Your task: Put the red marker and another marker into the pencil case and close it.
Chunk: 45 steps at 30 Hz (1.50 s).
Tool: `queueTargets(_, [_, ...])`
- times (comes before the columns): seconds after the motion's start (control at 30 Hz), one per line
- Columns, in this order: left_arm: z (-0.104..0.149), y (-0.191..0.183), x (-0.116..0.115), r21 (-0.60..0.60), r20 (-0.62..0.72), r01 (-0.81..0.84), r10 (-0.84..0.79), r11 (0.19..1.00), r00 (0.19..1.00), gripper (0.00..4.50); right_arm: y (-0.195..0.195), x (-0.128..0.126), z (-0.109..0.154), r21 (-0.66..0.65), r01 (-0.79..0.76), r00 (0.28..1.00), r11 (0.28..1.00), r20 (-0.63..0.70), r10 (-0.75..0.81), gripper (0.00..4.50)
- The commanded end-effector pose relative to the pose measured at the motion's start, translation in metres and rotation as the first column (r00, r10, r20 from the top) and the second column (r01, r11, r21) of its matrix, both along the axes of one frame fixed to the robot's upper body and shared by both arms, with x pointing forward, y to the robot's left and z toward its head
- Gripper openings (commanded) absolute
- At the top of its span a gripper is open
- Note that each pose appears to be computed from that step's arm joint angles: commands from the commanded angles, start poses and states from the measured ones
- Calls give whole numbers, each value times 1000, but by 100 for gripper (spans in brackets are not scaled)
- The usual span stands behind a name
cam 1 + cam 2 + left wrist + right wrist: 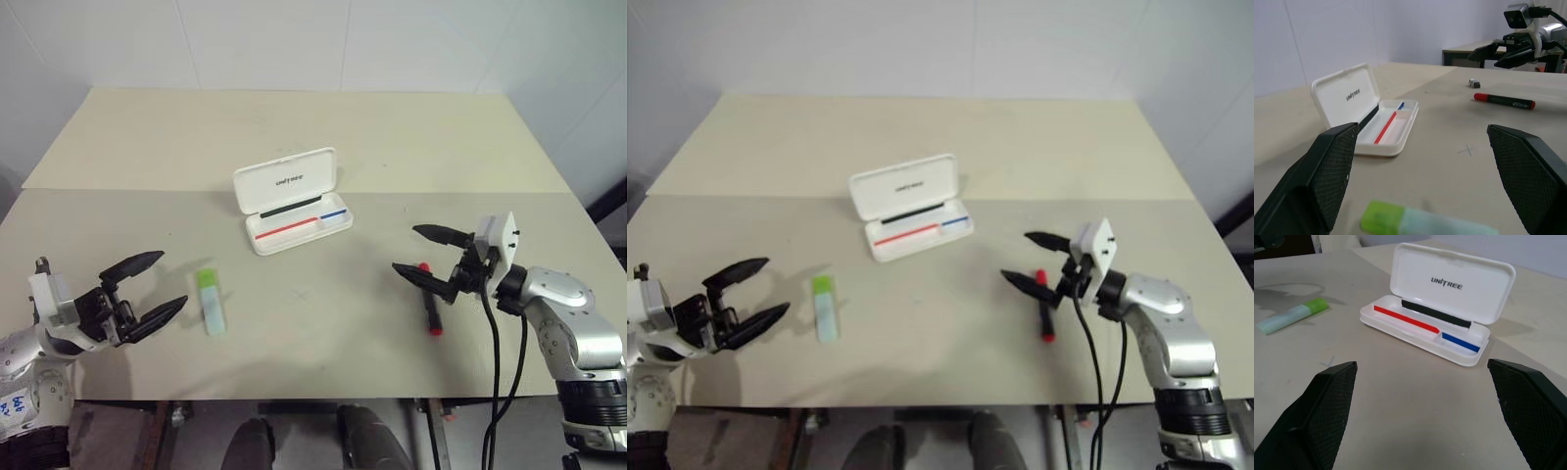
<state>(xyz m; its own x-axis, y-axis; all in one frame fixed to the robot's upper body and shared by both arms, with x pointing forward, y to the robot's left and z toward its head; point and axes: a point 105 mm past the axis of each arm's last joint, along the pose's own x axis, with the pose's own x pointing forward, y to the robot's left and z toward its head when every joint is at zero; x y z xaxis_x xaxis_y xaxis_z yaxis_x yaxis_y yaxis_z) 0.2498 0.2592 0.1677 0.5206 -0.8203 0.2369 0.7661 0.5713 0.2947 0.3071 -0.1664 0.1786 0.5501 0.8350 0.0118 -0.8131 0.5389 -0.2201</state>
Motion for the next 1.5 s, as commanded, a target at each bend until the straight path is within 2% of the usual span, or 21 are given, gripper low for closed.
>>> queueTargets(0.03, [4, -2, 5, 12, 36, 7, -7, 1000, 999, 447, 1, 1, 16, 21, 6, 997, 1000, 71, -8, 450])
queueTargets(0.2, [5, -9, 12, 27, 47, 28, -30, 999, 998, 447, 5, -1, 20, 29, 3, 996, 1000, 86, -5, 450])
queueTargets(0.33, [11, -21, 27, 69, 74, 58, -64, 996, 995, 447, 9, -4, 20, 36, -5, 996, 999, 94, 1, 450])
queueTargets(0.53, [12, -43, 47, 114, 83, 110, -120, 987, 989, 447, 22, -24, 9, 58, -25, 998, 998, 65, 21, 450])
queueTargets(0.8, [6, -81, 87, 164, -14, 198, -199, 966, 980, 447, 9, -46, -2, 61, 60, 998, 996, 29, -62, 450])
queueTargets(1.0, [-6, -104, 118, 274, -106, 203, -181, 940, 978, 447, 3, -50, -4, 81, 135, 990, 988, 35, -138, 450])
queueTargets(1.13, [-13, -118, 125, 336, -152, 258, -218, 906, 964, 447, 2, -54, -8, 94, 174, 984, 980, 30, -177, 450])
queueTargets(1.33, [-32, -129, 134, 480, -231, 274, -181, 834, 956, 447, 1, -57, -10, 105, 211, 976, 972, 27, -215, 450])
queueTargets(1.5, [-37, -133, 142, 501, -263, 260, -141, 826, 954, 447, 1, -57, -13, 113, 227, 972, 967, 25, -232, 450])
